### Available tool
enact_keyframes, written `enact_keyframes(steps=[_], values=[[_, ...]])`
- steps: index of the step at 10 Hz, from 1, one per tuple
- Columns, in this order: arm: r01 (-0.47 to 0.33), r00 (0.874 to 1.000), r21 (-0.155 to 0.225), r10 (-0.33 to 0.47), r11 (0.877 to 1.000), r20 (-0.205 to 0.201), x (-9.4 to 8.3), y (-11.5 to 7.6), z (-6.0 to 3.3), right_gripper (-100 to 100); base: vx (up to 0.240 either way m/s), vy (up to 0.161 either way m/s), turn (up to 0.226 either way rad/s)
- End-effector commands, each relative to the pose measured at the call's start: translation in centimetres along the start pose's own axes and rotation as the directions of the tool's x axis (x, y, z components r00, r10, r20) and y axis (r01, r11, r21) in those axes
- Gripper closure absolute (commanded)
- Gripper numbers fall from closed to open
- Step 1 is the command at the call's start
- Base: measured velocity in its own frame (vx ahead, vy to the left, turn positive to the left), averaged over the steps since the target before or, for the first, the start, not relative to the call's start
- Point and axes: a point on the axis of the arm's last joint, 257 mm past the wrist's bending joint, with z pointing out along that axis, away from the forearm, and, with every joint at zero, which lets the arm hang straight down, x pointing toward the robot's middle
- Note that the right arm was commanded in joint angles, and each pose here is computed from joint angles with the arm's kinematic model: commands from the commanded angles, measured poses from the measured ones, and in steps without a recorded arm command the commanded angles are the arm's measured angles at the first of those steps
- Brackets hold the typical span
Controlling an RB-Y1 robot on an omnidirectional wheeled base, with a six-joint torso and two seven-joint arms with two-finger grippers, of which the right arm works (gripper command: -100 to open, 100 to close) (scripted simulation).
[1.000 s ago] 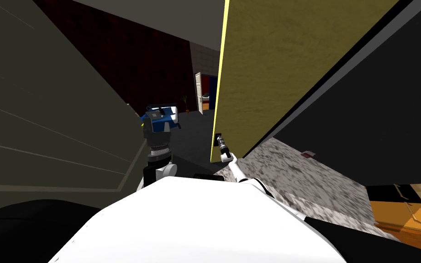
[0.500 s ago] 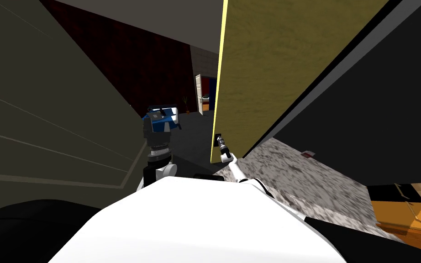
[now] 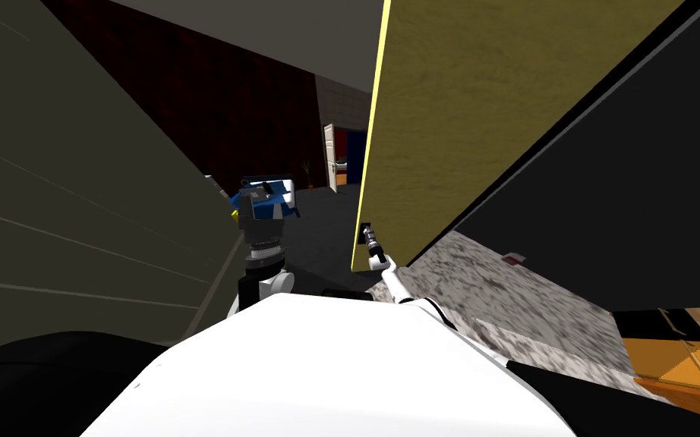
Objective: Push the door open
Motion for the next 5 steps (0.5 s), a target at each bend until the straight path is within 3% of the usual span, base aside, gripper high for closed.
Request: enact_keyframes(steps=[1,2,5], values=[[0.009,0.999,-0.008,-0.009,1.000,0.031,-2.4,0.4,0.14,100,0.191,0.144,-0.049],[0.009,0.999,-0.008,-0.009,1.000,0.031,-2.4,0.4,0.14,100,0.132,0.097,-0.032],[0.011,0.997,-0.006,-0.011,1.000,0.076,-5.0,0.4,-0.06,100,0.153,0.133,-0.075]])
